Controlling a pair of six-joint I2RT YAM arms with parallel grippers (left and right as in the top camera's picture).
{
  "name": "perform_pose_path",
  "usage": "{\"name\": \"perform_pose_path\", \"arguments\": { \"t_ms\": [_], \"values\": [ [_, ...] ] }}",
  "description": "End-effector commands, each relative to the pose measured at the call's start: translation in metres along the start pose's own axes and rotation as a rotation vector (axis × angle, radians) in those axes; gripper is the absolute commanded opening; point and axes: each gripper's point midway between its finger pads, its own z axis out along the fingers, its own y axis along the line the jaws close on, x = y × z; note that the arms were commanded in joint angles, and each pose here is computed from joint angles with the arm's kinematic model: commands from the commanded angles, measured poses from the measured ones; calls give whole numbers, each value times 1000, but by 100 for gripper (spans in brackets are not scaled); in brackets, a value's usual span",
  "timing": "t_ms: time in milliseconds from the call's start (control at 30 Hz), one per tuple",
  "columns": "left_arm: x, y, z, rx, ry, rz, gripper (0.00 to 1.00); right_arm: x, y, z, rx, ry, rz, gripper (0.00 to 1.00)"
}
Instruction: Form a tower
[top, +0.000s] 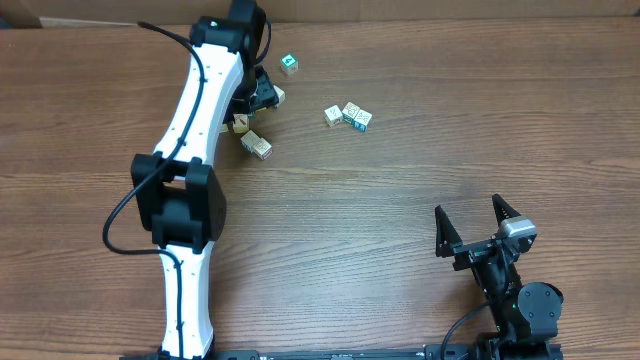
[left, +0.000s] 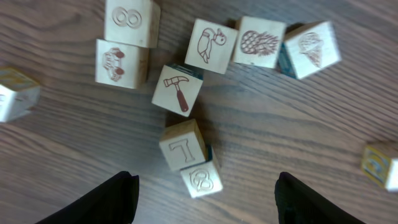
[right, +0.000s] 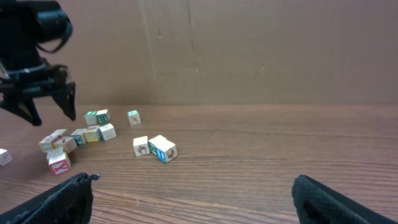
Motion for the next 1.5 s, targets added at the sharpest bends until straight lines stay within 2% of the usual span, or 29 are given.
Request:
{"name": "perform_pose_path", "arguments": {
  "t_ms": [0, 433, 667, 800, 1100, 1200, 1367, 1467],
  "values": [
    [4, 1, 18, -18, 35, -51, 69, 2, -1, 0, 2, -3, -4, 100],
    [11, 4, 55, -69, 94, -91, 73, 2, -1, 0, 2, -3, -4, 100],
    [14, 5, 56, -78, 104, -89, 72, 2, -1, 0, 2, -3, -4, 100],
    [17, 7, 59, -87, 115, -90, 67, 2, -1, 0, 2, -3, -4, 100],
    [31, 16, 74, -131, 154, -172, 65, 2, -1, 0, 2, -3, -4, 100],
    [31, 16, 77, -129, 152, -172, 61, 2, -1, 0, 2, -3, -4, 100],
    [27, 17, 78, -120, 142, -181, 40, 2, -1, 0, 2, -3, -4, 100],
    [26, 17, 78, -120, 141, -181, 40, 2, -1, 0, 2, -3, -4, 100]
  ]
}}
